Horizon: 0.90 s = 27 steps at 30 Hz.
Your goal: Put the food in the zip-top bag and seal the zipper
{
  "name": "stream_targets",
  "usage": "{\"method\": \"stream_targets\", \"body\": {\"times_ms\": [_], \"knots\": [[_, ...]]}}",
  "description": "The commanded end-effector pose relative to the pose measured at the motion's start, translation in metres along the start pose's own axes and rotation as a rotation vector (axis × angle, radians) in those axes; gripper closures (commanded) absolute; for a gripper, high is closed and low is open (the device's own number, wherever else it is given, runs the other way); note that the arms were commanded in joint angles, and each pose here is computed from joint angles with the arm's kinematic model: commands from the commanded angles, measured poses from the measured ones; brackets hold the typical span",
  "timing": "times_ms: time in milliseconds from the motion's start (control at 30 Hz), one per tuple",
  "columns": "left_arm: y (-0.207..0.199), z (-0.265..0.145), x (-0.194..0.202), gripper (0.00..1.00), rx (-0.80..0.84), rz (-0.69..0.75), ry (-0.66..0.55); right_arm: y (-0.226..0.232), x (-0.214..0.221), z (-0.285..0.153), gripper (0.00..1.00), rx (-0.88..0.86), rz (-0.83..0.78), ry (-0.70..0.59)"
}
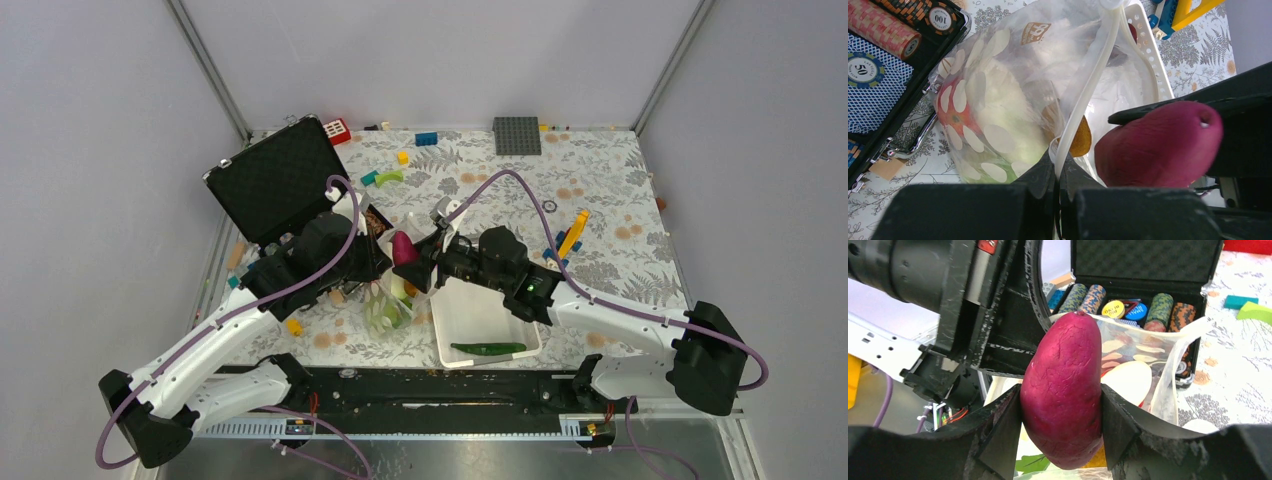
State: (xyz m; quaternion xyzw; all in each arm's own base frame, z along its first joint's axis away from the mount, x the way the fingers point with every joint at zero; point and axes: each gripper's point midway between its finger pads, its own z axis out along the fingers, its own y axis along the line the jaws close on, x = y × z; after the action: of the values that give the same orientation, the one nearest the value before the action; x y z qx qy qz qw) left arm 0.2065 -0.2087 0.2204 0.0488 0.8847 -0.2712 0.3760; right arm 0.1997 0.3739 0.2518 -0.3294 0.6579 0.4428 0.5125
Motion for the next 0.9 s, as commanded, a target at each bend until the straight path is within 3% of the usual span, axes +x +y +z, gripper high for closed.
{"method": "stream_targets", "body": {"times_ms": [0, 267, 600, 667, 867], "knots": [[-0.013, -0.009, -0.019, 1.00, 0.054, -0.014, -0.071, 0.001, -0.021, 0.007, 0.59, 0.053, -0.009, -0.060], [-0.012, -0.007, -0.018, 1.00, 0.050, -0.012, -0.065, -0.010, 0.002, 0.003, 0.32, 0.210, 0.004, 0.028], [-0.012, -0.009, -0.017, 1.00, 0.054, -0.013, -0.072, -0.008, -0.011, -0.001, 0.14, 0.232, -0.005, 0.011], [-0.011, -0.010, -0.017, 1.00, 0.054, -0.012, -0.075, -0.008, -0.018, -0.004, 0.03, 0.232, -0.022, -0.003], [-0.010, -0.012, -0.017, 1.00, 0.054, -0.012, -0.083, -0.009, -0.035, -0.020, 0.00, 0.238, -0.109, -0.051]]}}
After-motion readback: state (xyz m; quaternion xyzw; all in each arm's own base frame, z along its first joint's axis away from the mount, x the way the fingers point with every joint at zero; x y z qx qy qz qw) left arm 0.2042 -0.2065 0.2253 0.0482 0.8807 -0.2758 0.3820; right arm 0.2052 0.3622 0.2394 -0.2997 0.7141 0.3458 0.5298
